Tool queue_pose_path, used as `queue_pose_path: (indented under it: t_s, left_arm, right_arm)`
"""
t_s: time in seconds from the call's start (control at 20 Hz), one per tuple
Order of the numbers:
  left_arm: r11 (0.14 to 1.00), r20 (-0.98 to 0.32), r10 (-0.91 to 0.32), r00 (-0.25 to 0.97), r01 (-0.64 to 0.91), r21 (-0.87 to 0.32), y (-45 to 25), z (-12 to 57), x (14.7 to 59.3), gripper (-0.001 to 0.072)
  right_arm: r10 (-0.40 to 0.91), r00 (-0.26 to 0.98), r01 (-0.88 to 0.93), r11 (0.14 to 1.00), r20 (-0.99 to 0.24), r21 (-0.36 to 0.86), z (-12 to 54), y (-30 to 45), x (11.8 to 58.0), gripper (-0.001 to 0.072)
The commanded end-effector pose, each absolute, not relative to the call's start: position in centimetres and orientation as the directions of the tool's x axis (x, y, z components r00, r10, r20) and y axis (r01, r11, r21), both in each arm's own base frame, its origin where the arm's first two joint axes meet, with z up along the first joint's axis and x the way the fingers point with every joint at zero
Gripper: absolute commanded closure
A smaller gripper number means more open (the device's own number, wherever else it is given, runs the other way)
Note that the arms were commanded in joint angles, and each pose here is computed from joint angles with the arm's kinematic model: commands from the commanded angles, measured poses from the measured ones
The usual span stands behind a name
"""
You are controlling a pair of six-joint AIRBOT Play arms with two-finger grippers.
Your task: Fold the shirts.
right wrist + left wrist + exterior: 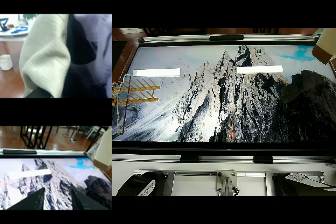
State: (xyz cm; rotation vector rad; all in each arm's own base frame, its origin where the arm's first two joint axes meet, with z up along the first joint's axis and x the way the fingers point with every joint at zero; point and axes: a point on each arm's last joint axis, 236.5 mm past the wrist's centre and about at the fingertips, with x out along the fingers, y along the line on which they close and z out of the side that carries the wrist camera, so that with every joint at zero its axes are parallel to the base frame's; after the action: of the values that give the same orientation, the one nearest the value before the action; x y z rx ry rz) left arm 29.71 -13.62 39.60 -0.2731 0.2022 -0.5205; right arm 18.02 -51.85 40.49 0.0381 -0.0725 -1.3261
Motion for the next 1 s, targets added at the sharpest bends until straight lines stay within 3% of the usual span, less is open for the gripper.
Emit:
queue_pose_path:
  t_s: [0.0,0.25,0.3,0.35,0.4,0.7,0.95]
  left_arm:
    - [0.832,-0.123,-0.516,0.848,0.461,-0.309,-13.6,39.5,29.7,0.0307]
    - [0.831,-0.123,-0.517,0.847,0.462,-0.310,-13.7,39.6,29.6,0.0306]
    - [0.831,-0.123,-0.517,0.847,0.462,-0.310,-13.7,39.5,29.7,0.0306]
    - [0.831,-0.123,-0.517,0.847,0.462,-0.310,-13.7,39.5,29.7,0.0306]
    - [0.831,-0.123,-0.516,0.847,0.462,-0.310,-13.7,39.5,29.7,0.0306]
    - [0.857,-0.157,-0.497,0.853,0.454,-0.246,-13.3,38.6,30.4,0.0306]
    - [0.901,-0.327,-0.434,0.840,0.395,-0.181,-12.3,33.7,33.2,0.0306]
  right_arm:
    - [-0.978,0.207,0.973,0.204,-0.015,0.109,39.7,-51.8,16.6,0.0653]
    - [-0.986,0.147,0.982,0.136,-0.076,0.130,39.7,-50.4,13.9,0.0645]
    - [-0.983,0.155,0.979,0.139,-0.102,0.152,39.3,-50.1,14.1,0.0543]
    - [-0.977,0.175,0.972,0.153,-0.120,0.177,39.0,-49.8,14.5,0.0299]
    - [-0.969,0.196,0.968,0.167,-0.152,0.188,38.5,-49.2,14.9,0.0209]
    - [-0.888,0.284,0.959,0.267,-0.361,0.096,36.4,-42.4,16.2,0.0209]
    - [-0.760,0.315,0.932,0.362,-0.568,0.031,33.6,-34.5,16.3,0.0209]
